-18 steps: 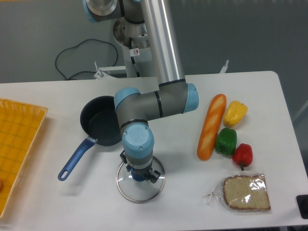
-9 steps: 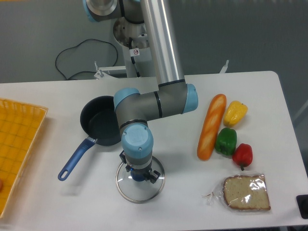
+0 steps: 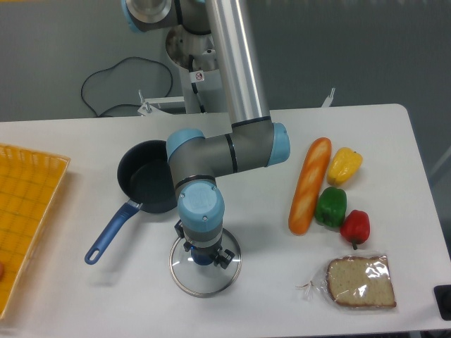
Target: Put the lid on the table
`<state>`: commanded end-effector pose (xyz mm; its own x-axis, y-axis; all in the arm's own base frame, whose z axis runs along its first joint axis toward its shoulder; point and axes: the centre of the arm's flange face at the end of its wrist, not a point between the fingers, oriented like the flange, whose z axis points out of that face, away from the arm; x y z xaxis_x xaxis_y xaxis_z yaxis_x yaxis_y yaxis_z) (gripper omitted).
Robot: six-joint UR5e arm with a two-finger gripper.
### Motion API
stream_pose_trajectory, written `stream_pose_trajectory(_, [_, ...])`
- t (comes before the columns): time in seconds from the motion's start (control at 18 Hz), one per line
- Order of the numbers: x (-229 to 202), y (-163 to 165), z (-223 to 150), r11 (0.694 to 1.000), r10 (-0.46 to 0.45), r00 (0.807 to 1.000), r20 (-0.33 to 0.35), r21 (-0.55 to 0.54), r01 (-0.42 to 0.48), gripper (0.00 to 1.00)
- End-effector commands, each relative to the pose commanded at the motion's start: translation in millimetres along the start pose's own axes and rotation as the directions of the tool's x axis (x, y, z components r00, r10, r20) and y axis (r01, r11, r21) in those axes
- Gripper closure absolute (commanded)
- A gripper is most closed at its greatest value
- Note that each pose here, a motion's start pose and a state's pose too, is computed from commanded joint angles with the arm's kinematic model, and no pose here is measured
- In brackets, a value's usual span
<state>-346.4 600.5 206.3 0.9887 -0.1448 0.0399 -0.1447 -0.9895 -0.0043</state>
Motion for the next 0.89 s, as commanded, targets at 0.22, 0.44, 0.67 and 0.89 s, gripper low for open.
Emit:
stream_pose_trajectory(0.22, [-1,0,-8,1.0,0.0,1.0,0.01,0.009,0.0,0.02])
stream_pose_trajectory(0.44, [0,2,-31,1.0,0.01,0.999,0.041,0.028,-0.011,0.0])
stream_pose_trajectory(0.67, [2,5,-59,0.999,0.011,0.997,0.077,0.049,-0.015,0.0])
stream_pose_trajectory(0.89, [4,10,-88,0.997,0.011,0.994,0.109,0.073,-0.019,0.0])
